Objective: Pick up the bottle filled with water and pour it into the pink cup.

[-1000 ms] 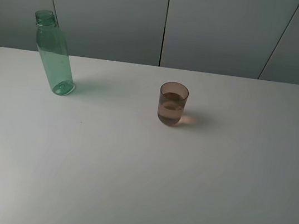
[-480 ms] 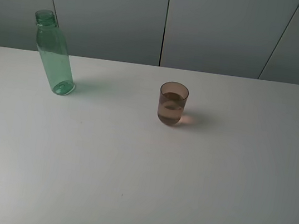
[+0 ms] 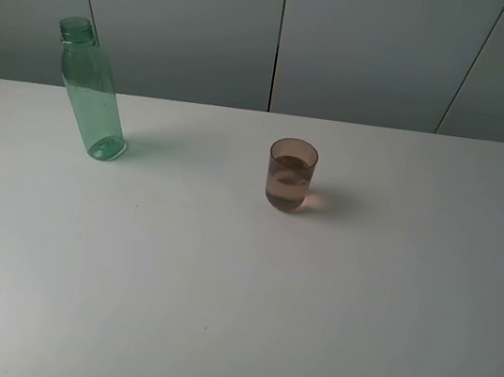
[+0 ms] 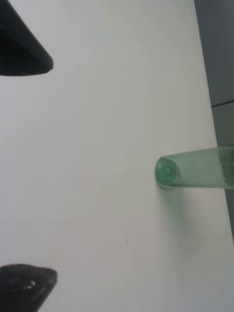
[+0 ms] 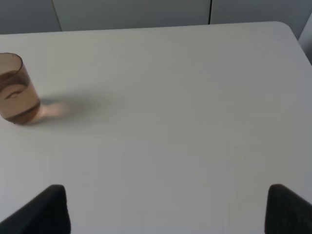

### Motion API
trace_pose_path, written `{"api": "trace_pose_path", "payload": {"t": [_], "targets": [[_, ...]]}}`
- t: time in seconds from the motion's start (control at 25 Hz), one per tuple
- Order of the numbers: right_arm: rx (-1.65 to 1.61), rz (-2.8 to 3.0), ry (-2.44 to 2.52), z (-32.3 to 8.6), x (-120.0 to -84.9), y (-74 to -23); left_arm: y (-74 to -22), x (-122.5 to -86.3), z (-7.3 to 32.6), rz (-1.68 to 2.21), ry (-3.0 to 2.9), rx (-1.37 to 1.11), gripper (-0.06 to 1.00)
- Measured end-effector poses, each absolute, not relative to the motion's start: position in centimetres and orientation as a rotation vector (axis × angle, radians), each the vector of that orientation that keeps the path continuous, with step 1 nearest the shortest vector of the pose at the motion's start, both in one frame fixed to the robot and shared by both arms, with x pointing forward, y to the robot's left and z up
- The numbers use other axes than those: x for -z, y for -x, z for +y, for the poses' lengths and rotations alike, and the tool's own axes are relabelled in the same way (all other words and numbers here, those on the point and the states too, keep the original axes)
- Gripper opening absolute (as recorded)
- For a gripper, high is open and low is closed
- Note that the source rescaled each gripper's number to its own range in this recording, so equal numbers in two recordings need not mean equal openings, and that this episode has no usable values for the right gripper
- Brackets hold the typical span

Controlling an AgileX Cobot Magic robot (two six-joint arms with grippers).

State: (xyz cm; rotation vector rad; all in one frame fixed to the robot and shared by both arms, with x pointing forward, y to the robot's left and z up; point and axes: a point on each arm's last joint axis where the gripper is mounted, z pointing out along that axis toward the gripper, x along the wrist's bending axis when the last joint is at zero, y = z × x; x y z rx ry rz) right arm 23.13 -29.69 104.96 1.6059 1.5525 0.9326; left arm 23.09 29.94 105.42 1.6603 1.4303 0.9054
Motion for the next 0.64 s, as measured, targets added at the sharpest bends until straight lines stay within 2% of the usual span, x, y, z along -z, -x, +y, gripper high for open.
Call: {"api": "trace_pose_path", "payload": {"t": [0.64], "targets": [[-0.933, 1.552, -1.606, -29.69, -104.96, -23.13, -23.14, -105.33, 30.03, 1.449, -1.649, -0.905, 0.97]]}}
